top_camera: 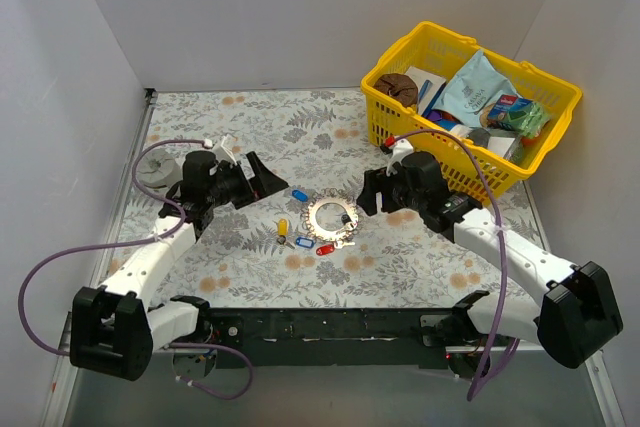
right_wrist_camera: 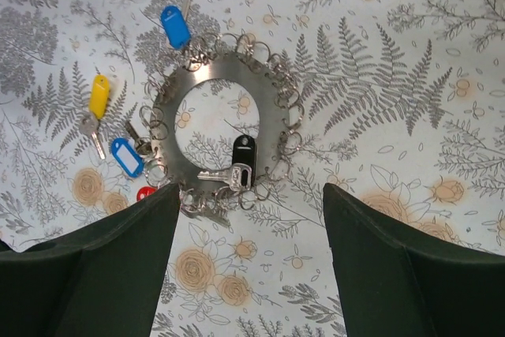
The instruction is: Put the keys on the keyring
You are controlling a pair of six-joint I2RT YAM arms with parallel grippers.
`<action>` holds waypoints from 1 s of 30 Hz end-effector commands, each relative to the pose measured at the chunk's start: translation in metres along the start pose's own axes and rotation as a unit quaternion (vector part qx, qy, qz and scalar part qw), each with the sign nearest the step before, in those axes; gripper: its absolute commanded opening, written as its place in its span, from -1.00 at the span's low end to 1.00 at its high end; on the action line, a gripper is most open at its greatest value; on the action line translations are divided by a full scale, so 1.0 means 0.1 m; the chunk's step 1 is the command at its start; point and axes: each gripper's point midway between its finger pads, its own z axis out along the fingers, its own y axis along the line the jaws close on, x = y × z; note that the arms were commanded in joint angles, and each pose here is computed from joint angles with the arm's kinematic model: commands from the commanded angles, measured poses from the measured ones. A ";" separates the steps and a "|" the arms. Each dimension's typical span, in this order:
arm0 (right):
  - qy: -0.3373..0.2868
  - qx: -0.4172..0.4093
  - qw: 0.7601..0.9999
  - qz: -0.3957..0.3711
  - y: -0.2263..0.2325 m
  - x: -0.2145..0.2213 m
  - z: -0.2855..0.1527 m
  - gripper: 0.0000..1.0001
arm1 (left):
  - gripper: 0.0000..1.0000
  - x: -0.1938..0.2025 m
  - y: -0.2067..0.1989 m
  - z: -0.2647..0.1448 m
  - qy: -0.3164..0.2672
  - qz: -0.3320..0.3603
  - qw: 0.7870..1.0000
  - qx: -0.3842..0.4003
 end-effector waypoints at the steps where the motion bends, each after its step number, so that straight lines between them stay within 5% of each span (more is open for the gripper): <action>1: 0.006 -0.015 1.000 0.020 -0.01 0.06 0.02 0.61 | 0.96 0.02 -0.04 0.12 0.031 -0.026 0.999 0.020; 7: 0.031 -0.012 0.999 0.023 -0.04 0.18 0.08 0.55 | 0.96 0.03 0.03 0.31 0.029 -0.038 0.998 -0.042; 16: 0.053 -0.011 0.998 0.015 -0.02 0.25 0.18 0.52 | 0.96 0.55 0.13 0.82 0.114 0.020 0.979 -0.169; 30: 0.072 -0.036 0.997 0.017 0.08 0.42 0.22 0.48 | 0.54 1.05 0.36 0.95 0.176 0.050 0.952 -0.245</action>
